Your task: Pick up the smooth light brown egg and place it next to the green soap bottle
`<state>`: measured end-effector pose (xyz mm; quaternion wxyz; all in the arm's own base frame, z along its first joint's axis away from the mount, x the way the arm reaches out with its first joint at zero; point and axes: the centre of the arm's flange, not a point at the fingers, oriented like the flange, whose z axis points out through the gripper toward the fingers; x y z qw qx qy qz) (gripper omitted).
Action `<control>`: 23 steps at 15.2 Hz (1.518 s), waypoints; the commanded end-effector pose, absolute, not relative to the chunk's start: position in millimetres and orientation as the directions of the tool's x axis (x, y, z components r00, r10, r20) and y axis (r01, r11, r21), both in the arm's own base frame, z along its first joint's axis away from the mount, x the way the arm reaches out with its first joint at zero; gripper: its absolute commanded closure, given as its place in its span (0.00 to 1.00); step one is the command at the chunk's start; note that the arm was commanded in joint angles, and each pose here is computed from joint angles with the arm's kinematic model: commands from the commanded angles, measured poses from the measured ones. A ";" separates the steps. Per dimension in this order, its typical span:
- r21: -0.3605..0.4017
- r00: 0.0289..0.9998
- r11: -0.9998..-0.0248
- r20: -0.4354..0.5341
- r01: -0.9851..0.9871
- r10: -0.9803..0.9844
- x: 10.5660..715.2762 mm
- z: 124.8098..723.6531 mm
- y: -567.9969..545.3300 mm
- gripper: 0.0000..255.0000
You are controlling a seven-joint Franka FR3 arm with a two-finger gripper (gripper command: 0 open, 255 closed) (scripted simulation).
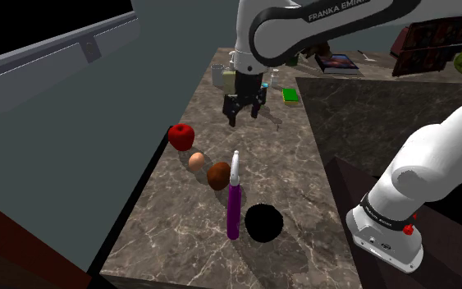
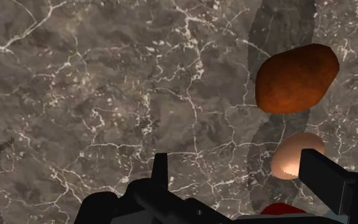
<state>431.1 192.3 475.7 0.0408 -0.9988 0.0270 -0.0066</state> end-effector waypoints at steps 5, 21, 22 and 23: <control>-0.095 0.996 -0.992 -0.027 -0.087 -0.085 471.8 429.9 246.2 0.00; -0.109 0.988 -0.985 -0.083 -0.136 -0.128 528.6 328.3 329.4 0.00; -0.109 0.988 -0.985 -0.083 -0.136 -0.128 528.0 320.1 330.4 0.00; -0.109 0.988 -0.985 -0.083 -0.136 -0.128 528.0 320.1 330.4 0.00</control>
